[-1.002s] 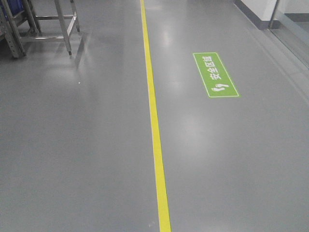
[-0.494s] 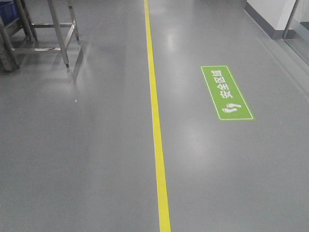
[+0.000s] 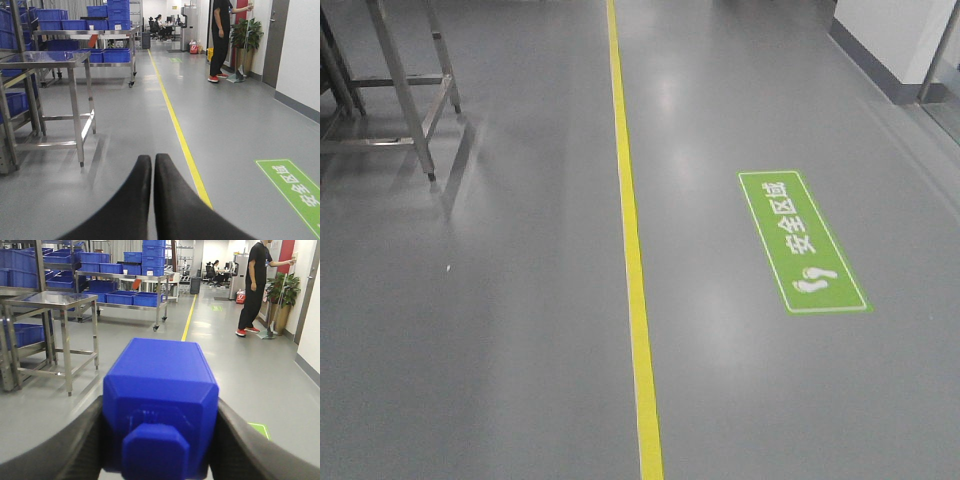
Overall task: Pour parts from conveyor to right shelf
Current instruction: 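Drive along the yellow floor line holding the blue part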
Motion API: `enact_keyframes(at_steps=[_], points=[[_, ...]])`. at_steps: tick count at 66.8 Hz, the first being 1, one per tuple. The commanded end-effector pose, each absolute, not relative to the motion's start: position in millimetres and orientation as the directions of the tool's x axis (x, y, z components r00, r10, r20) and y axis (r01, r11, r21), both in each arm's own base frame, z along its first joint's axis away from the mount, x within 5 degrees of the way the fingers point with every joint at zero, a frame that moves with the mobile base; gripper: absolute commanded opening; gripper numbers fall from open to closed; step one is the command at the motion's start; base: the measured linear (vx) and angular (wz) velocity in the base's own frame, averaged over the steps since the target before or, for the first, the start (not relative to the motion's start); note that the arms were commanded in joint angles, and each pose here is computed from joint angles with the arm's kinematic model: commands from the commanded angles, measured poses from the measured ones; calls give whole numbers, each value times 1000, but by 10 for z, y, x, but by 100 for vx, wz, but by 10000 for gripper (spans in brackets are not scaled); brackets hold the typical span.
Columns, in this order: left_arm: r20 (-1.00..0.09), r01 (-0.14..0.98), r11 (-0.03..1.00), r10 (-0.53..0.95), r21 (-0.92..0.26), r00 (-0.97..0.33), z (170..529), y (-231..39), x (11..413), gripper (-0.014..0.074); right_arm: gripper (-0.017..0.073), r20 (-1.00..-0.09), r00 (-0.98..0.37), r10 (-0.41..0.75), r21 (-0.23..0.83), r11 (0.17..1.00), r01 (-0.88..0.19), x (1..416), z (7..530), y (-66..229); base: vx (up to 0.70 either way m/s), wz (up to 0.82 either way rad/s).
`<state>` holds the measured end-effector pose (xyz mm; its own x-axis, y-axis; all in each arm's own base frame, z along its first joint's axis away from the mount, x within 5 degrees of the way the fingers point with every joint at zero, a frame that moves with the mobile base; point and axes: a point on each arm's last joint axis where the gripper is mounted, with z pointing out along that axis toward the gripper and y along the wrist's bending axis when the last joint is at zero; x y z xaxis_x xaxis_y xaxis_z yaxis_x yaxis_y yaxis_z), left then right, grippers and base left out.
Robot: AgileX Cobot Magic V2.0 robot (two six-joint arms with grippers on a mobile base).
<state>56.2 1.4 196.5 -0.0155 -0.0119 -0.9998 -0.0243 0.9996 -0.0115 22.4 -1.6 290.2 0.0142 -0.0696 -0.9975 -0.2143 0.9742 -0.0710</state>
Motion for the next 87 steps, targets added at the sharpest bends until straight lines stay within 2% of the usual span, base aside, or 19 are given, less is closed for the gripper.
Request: enact_keyframes(at_steps=[1,87], points=[[-996,-15,1000,-24,-25,82,2099,9,545,-6,-8,-991,117,-71,-95,972,-214,201,3051,-15,67,0],[-996,-15,1000,-24,-25,82,2099,9,545,-6,-8,-991,116,-71,-95,972,-214,201,3051,-15,73,4]])
